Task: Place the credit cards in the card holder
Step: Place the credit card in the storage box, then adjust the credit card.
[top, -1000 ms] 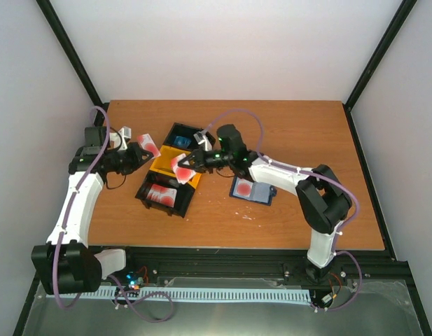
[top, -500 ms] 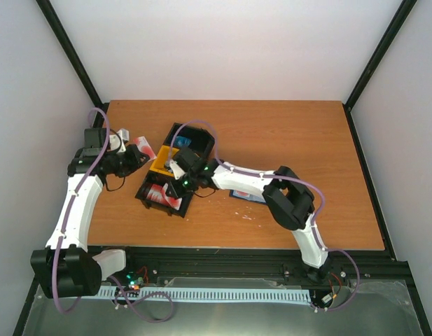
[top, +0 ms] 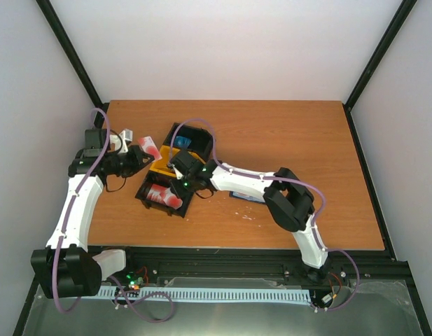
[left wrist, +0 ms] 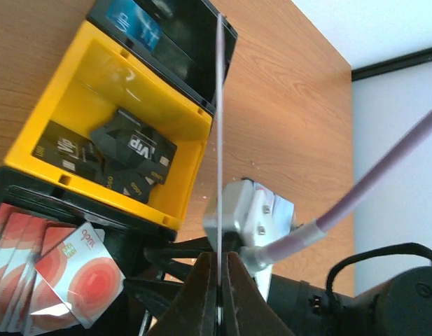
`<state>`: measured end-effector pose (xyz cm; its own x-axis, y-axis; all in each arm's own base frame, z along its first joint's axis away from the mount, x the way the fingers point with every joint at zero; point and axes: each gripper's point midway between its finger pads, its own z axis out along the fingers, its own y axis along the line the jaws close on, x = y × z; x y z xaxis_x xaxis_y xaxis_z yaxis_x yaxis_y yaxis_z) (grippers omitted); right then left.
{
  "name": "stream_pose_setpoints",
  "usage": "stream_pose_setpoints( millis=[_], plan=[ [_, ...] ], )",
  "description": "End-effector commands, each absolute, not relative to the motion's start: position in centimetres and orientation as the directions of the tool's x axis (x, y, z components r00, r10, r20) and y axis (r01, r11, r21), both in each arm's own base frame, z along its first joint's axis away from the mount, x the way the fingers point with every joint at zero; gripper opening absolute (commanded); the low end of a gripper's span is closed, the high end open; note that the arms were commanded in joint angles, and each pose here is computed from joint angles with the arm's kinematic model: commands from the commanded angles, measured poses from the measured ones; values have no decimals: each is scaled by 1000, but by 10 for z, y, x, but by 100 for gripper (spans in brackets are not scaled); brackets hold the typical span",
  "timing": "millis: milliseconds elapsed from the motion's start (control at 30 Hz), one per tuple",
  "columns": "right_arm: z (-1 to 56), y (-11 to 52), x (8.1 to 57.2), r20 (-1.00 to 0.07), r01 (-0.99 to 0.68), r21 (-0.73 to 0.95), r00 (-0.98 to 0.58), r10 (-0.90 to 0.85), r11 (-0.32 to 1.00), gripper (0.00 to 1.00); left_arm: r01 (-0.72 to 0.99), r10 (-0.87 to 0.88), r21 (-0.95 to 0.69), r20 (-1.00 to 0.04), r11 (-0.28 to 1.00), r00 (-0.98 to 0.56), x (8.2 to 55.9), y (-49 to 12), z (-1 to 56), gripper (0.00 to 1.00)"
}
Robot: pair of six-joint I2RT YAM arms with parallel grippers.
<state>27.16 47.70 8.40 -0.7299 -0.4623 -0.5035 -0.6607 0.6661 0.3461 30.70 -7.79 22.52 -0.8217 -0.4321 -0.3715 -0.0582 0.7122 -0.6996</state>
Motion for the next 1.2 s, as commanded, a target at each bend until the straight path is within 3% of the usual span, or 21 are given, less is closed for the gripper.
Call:
stream_pose_setpoints(
  millis=[0, 200, 433, 600, 800, 967, 1067, 1167],
  plan=[
    [136, 451, 278, -602, -626, 301, -710, -366, 720, 35, 77, -358, -748, -403, 660, -843, 300, -101, 238, 1],
    [188, 395, 269, -638, -557, 496, -754, -155, 667, 47, 239, -213, -807, -406, 541, -889, 282, -149, 245, 1],
    [283, 337, 260, -603, -559, 783, -789, 117, 273, 68, 466, -104, -847, -503, 257, -858, 243, -182, 288, 1],
    [320, 340, 258, -612, -590, 787, -785, 102, 183, 79, 539, -77, -823, -558, 181, -826, 230, -190, 309, 1],
    [344, 355, 260, -606, -599, 795, -792, 75, 96, 81, 591, -25, -799, -597, 115, -802, 218, -205, 323, 1],
    [352, 363, 257, -593, -591, 805, -805, 32, 55, 66, 604, 21, -792, -605, 86, -796, 212, -223, 326, 1],
    [346, 364, 256, -571, -569, 820, -821, 13, 59, 47, 610, 20, -788, -611, 84, -792, 214, -225, 328, 2],
    [343, 362, 254, -559, -557, 828, -829, 17, 62, 22, 614, 24, -786, -614, 71, -789, 212, -225, 331, 4]
  ],
)
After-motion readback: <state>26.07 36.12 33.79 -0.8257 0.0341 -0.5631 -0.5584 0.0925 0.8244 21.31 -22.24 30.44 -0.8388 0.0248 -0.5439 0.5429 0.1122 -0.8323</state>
